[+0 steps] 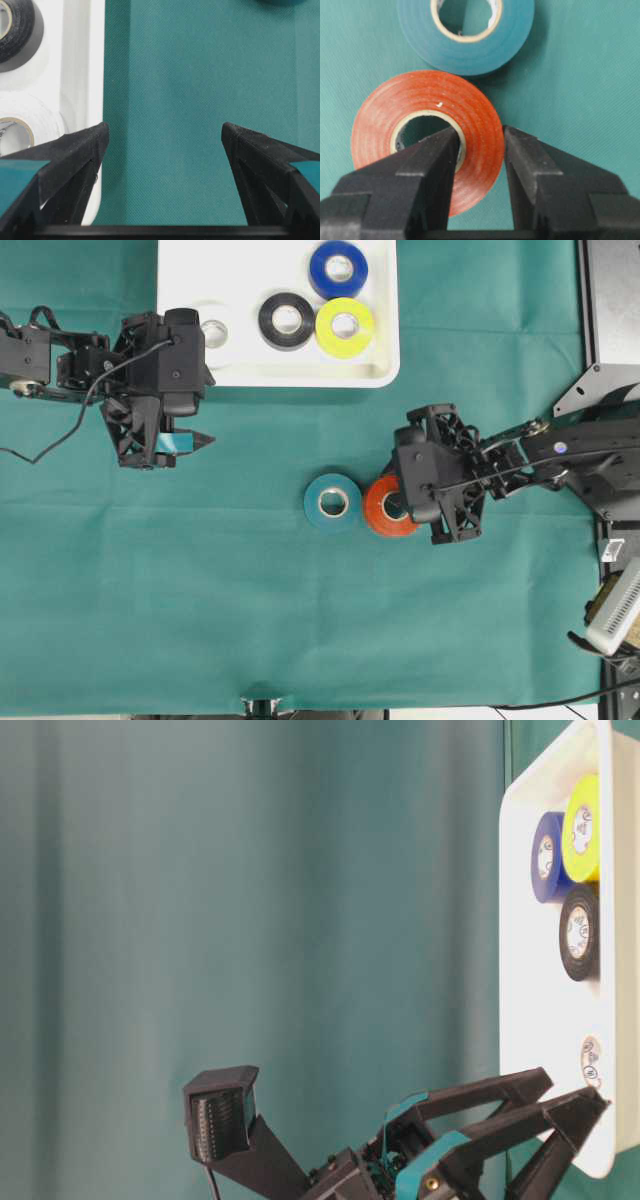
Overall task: Put the tape alternately from left to right into the white case.
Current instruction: 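Lower the right gripper into the orange-red roll and grip it, then lift the orange-red roll and carry it up into the tray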
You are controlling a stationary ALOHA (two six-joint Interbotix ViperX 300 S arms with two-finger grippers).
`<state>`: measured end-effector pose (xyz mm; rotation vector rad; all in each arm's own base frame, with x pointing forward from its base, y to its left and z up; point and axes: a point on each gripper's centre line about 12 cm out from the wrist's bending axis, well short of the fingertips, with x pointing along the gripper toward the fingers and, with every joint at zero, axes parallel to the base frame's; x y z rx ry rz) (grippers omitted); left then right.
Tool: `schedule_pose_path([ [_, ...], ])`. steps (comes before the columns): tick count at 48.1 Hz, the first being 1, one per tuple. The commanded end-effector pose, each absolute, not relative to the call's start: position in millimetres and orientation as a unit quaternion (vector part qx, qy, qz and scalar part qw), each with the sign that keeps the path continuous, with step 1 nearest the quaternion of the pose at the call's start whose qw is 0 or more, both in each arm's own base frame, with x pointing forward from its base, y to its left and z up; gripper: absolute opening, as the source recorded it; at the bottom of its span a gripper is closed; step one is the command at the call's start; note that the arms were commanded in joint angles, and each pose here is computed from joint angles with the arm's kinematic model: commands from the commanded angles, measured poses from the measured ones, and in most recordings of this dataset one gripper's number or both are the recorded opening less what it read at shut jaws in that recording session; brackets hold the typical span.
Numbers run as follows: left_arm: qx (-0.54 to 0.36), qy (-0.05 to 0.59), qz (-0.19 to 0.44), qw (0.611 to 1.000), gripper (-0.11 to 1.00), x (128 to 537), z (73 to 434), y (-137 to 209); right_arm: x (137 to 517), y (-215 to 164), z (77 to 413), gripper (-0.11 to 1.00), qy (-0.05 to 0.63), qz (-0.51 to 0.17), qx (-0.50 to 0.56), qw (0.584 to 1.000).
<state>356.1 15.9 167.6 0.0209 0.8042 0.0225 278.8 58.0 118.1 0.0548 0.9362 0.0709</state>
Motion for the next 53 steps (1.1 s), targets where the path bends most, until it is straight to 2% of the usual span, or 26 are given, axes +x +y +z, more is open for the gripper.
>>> schedule_pose_path([
  [1,0.011,0.378,0.011,0.926,0.99,358.6,175.7,15.5,285.2,58.8,140.0,0.01,0.424,0.031,0.038,0.905],
  [29,0.011,0.379,0.011,0.925,0.99,358.1,175.0,15.5,300.2,47.3,160.1,0.01,0.421,-0.004,0.039,0.906],
  [53,0.012,0.380,0.008,0.925,0.99,357.7,174.5,13.8,338.2,-22.1,166.4,0.01,0.413,-0.097,0.043,0.904],
])
